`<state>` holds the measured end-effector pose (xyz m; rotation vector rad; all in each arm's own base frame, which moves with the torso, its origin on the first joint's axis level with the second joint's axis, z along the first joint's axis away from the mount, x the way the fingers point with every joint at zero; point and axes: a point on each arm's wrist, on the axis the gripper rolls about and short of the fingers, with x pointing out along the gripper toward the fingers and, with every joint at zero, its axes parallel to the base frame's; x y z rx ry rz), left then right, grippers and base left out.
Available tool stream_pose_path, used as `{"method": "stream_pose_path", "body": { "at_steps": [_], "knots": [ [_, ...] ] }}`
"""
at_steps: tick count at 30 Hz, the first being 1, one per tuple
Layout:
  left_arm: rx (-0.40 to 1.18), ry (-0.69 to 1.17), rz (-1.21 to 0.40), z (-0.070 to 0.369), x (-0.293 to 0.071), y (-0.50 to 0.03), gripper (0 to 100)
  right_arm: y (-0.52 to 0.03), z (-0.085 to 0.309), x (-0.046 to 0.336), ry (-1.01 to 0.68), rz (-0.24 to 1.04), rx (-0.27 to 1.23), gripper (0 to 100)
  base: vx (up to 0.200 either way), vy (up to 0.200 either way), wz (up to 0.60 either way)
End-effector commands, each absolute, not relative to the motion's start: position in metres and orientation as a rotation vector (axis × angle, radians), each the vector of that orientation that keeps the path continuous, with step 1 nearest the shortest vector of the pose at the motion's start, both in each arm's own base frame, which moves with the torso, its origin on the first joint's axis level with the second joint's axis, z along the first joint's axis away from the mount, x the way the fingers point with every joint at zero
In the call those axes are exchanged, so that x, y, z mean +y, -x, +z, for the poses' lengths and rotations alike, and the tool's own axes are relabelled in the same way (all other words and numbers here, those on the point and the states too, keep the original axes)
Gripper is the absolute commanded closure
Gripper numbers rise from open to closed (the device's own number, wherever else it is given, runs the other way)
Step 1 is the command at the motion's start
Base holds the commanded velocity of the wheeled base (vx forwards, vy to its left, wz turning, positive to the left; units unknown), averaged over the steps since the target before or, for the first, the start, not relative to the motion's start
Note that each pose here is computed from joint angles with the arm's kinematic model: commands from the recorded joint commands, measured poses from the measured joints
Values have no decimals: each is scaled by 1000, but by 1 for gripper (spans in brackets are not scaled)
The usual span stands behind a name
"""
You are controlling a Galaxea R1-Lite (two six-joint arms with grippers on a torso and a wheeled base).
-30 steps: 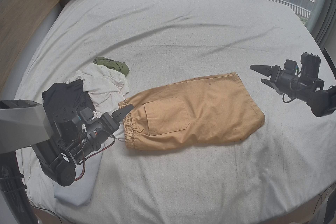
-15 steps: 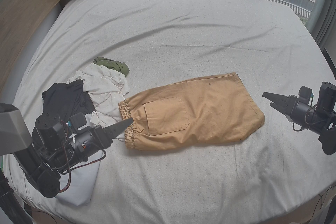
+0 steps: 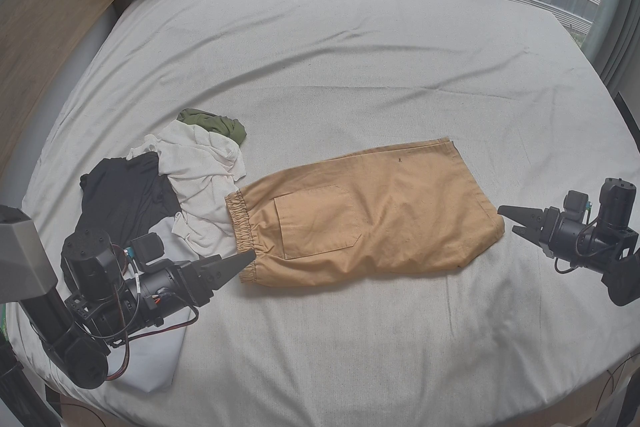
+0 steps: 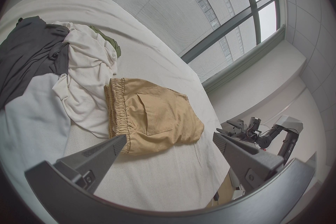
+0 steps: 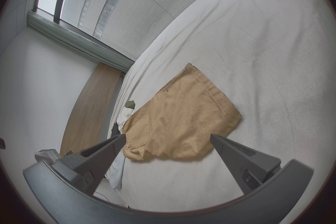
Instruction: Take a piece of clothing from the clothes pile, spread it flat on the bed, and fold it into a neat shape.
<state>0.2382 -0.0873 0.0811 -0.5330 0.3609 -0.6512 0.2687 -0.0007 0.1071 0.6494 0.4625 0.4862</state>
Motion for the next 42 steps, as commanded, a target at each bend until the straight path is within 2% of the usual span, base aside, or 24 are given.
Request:
{"method": "stream_pose_path", "body": {
  "at_steps": [1, 6, 13, 27, 42],
  "knots": [
    [370, 488, -634, 74, -84, -239, 0, -274, 90, -1, -668, 469, 522, 0, 0, 0, 0],
    [372, 389, -622, 65, -80, -241, 0, -280, 68, 3, -683, 457, 595, 0, 0, 0, 0],
    [371, 389, -617, 64, -79, -242, 0, -289, 42, 0, -667, 434, 654, 0, 0, 0, 0],
    [370, 394, -608, 63, -77, -244, 0, -306, 20, -1, -658, 436, 607, 0, 0, 0, 0],
    [375, 396, -608, 62, -77, -245, 0, -328, 15, 11, -640, 473, 536, 0, 0, 0, 0]
  ]
}}
